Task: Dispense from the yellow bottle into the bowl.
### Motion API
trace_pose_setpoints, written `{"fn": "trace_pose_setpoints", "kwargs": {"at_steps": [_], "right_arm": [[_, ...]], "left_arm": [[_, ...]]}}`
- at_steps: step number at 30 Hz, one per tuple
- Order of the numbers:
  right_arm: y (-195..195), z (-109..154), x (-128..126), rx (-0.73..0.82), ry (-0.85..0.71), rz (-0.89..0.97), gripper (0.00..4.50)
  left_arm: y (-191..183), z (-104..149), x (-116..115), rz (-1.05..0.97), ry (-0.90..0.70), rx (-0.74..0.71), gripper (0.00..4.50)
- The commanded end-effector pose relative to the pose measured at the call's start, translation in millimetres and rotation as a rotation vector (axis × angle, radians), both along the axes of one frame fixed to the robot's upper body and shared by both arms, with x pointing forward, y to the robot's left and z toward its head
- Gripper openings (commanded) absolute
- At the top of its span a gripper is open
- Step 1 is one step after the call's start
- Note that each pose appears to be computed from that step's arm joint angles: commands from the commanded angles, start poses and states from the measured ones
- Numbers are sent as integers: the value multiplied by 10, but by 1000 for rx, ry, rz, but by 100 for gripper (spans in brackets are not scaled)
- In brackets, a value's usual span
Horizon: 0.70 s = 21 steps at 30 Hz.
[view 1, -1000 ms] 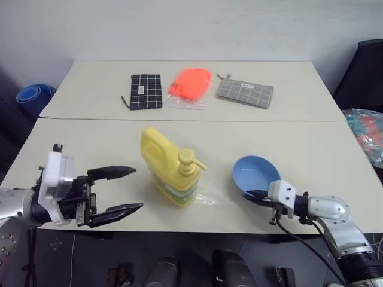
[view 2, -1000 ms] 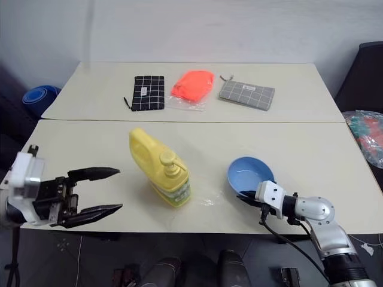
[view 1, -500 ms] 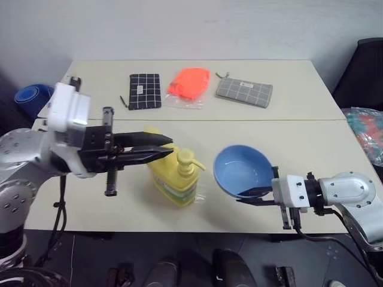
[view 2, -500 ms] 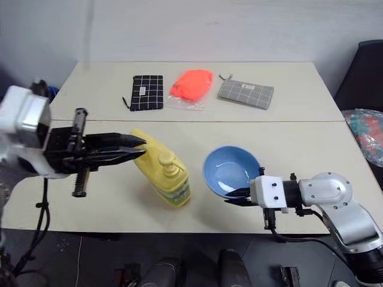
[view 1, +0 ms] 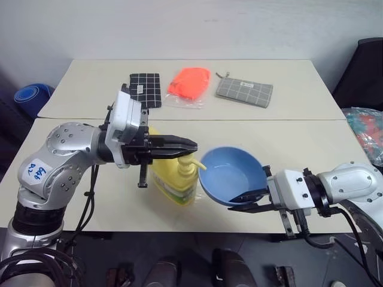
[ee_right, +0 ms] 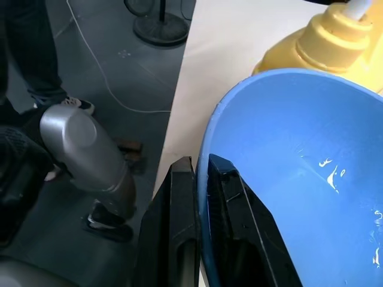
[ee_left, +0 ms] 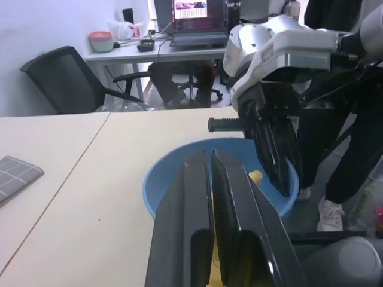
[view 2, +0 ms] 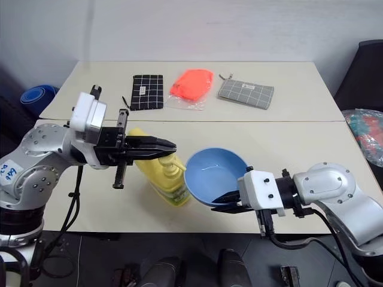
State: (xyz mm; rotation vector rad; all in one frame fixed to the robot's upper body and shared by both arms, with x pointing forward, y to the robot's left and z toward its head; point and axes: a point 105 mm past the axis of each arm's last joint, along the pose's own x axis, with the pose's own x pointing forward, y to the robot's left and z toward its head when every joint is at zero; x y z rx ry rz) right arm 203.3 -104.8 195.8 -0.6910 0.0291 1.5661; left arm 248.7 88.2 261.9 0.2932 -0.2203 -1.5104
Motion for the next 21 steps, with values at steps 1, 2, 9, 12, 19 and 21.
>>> {"fn": "trace_pose_setpoints", "kwargs": {"at_steps": [1, 2, 9, 12, 19, 21], "right_arm": [[56, 239, -87, 4, -80, 39, 0], [63, 259, -96, 6, -75, 41, 0], [54, 226, -148, -24, -55, 47, 0], [70, 221, -173, -21, -44, 56, 0], [100, 218, -189, -7, -33, 63, 0], [105, 216, -190, -4, -32, 64, 0]], "left_arm": [[-21, 19, 13, -6, -26, 15, 20], [-27, 4, 20, -7, -24, 20, 20], [-62, -120, 96, 9, 24, 66, 20], [-81, -175, 118, 19, 35, 90, 20], [-49, -403, 141, 61, 143, 206, 20], [-41, -438, 141, 72, 172, 226, 20]]}}
